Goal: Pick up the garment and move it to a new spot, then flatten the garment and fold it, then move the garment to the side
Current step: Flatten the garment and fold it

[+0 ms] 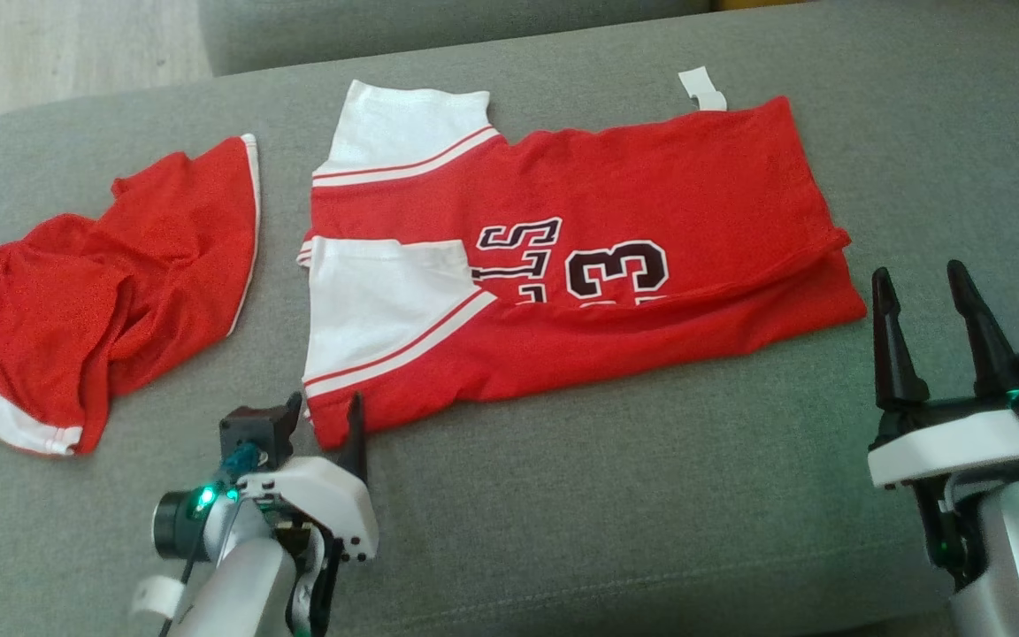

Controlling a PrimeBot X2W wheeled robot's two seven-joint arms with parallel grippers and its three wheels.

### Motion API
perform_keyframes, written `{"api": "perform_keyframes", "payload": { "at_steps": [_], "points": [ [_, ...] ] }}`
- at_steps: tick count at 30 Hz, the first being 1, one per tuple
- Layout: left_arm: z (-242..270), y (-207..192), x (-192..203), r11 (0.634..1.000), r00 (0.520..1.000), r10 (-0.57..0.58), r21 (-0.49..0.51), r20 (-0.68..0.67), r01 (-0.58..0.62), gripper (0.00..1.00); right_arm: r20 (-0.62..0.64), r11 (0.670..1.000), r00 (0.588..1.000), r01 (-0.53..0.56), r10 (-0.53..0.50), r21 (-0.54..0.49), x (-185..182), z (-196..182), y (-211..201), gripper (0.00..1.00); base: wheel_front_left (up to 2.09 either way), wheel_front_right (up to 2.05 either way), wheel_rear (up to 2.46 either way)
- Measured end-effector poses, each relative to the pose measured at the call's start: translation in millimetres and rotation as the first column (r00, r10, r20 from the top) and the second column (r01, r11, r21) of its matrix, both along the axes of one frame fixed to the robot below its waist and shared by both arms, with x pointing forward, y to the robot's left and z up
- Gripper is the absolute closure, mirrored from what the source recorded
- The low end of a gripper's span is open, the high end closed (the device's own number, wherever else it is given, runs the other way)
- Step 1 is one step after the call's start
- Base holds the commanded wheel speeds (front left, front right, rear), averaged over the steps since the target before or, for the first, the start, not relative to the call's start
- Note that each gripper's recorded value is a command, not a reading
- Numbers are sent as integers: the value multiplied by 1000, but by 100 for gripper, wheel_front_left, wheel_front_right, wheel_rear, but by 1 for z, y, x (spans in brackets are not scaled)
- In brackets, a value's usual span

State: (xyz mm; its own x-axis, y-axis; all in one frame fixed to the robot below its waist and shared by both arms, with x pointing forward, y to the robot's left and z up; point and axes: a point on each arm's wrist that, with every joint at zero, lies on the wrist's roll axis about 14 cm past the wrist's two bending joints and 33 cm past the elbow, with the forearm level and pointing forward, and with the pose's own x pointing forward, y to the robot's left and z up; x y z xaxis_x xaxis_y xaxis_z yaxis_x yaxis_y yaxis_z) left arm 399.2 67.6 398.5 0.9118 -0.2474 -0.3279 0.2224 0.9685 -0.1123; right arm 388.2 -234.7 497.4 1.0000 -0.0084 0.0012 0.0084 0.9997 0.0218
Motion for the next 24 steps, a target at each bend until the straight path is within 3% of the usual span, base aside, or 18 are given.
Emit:
{"api": "perform_keyframes", "payload": {
  "at_steps": [16, 17, 18, 19, 24],
  "points": [
    [-34, -5, 8, 988, 985, -80, 117, -151, 98, 0, -23, 999, 999, 44, -44, -3, -2, -8, -12, 0, 0, 0, 0],
    [-35, -5, 10, 987, 983, -90, 117, -157, 109, 6, -26, 999, 998, 49, -49, -5, -1, -9, -13, 0, 0, 0, 0],
    [-34, -7, 11, 986, 982, -104, 116, -158, 123, 65, -36, 999, 998, 53, -54, -7, -1, -11, -15, 0, 0, 0, 0],
    [-33, -9, 12, 985, 981, -116, 111, -154, 134, 100, -46, 998, 997, 59, -59, -5, 0, -13, -16, 0, 0, 0, 0],
    [-17, -10, 19, 990, 992, -108, 85, -62, 113, 100, -163, 994, 981, 107, -102, 24, 3, -39, -20, 0, 0, 0, 0]
  ]
}}
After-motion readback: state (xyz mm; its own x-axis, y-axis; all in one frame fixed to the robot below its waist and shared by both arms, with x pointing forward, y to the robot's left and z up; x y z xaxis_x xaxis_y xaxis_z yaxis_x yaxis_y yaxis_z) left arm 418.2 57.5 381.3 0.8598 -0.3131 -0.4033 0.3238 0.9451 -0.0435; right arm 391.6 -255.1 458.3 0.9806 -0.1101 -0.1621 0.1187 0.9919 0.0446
